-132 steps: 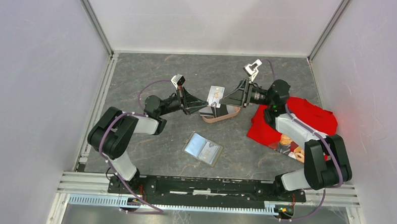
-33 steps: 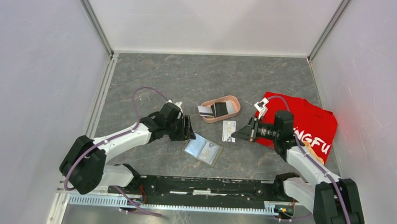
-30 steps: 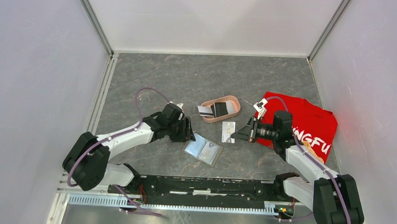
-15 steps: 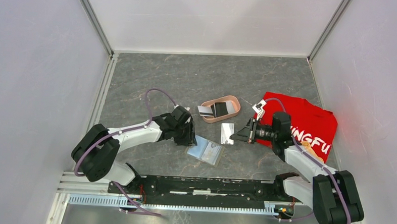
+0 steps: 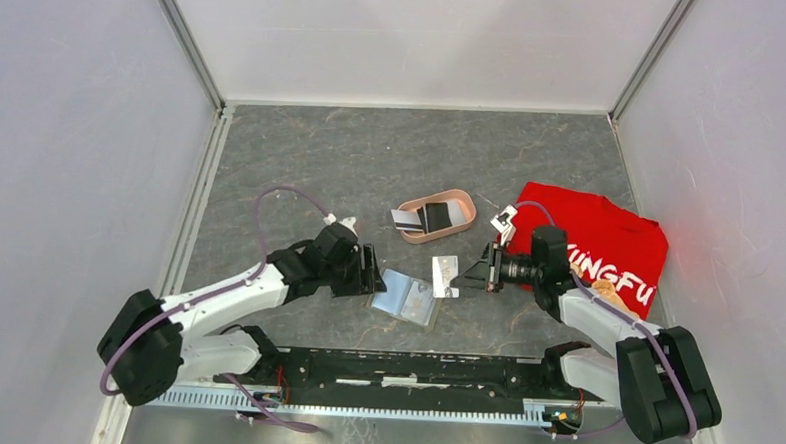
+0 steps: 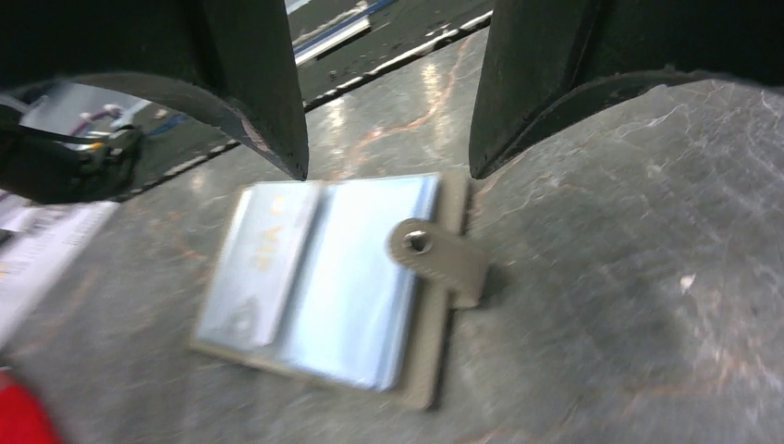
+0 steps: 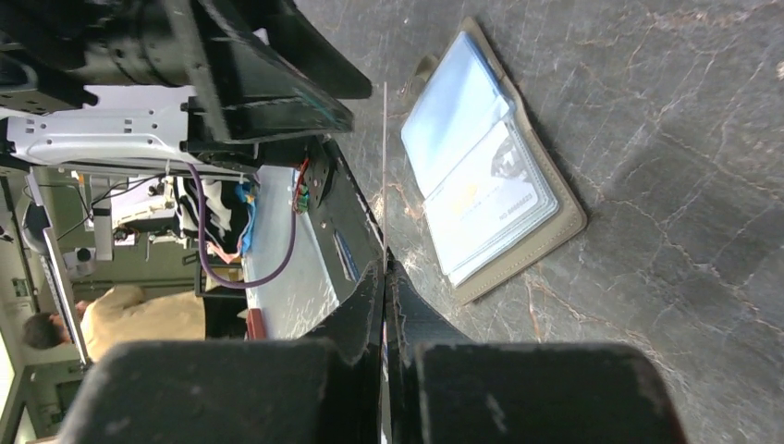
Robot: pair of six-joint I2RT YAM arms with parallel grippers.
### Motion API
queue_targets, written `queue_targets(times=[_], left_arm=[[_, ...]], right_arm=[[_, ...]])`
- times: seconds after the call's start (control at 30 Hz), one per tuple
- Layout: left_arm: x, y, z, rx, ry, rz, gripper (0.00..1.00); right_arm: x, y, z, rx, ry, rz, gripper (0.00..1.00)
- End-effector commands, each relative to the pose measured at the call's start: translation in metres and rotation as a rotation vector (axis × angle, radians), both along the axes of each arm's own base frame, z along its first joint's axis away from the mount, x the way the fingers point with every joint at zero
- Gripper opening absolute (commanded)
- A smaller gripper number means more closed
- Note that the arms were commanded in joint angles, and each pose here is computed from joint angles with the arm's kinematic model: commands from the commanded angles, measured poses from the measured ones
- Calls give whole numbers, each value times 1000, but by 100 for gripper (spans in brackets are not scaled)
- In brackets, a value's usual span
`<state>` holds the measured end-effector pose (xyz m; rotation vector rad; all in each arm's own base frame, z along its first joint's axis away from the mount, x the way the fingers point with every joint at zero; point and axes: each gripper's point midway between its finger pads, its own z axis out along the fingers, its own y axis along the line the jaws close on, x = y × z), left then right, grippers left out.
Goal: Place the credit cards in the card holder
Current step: Insert the credit card into the card holder.
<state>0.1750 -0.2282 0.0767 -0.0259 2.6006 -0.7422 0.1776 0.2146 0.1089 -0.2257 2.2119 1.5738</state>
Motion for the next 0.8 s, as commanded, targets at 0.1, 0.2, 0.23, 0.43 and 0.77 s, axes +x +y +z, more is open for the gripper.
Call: queue_targets(times=[0.1,0.2,0.23,0.43,0.77], left_arm=[[-3,-5,-32,23,92,22,68],[-4,-11,-42,37,132,-2,63],[-6,-15,-46,30,150,-16,60],[-17,-39,-49,-59,190,-62,48],[-18,-32,9,-147,0,-27,50]], right_arm=[[-3,4,-4,-3,-13,22,0],[2,4,-1,-11,-38,20,0],[3,4,-1,-15,-43,24,0],[12,1,6,-34,-91,25,0],[14,-8,16,-9,-241,20,0]])
